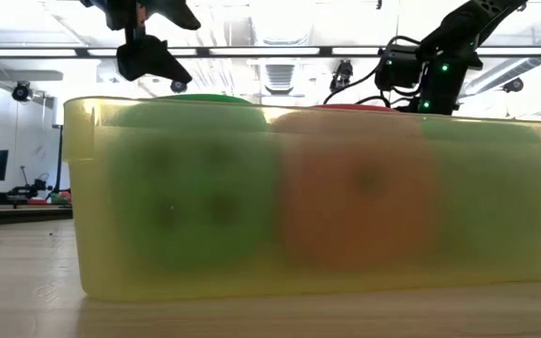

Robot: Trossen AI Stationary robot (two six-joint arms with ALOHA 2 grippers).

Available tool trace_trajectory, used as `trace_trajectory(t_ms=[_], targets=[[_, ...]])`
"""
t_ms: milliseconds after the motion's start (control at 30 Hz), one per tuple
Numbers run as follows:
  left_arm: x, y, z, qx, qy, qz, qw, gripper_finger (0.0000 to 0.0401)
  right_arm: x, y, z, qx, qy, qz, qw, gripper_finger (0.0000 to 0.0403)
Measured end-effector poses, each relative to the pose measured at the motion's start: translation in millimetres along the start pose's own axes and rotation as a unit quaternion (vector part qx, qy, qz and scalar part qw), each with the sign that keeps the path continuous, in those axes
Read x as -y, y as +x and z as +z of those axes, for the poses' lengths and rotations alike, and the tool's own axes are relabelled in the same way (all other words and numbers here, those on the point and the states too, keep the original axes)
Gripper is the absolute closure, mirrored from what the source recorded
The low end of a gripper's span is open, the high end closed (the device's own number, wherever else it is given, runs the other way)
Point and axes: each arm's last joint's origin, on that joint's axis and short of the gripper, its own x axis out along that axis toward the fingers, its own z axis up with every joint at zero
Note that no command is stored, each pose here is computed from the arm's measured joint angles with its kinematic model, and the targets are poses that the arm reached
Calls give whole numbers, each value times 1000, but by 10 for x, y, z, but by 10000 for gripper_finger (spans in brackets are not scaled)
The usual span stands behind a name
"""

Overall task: Pick & Place Toys
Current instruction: Put the blue game piece into the white bin

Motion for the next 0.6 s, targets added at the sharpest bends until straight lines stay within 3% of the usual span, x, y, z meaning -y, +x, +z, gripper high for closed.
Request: trace_trajectory(t_ms=[300,600], targets=[[0,0,0,0,-2,0,1000,36,-24,-16,-5,-18,-4,36,999,225],[-2,0,1,2,36,3,999,36,-59,-221,49,3,-7,61,998,182]])
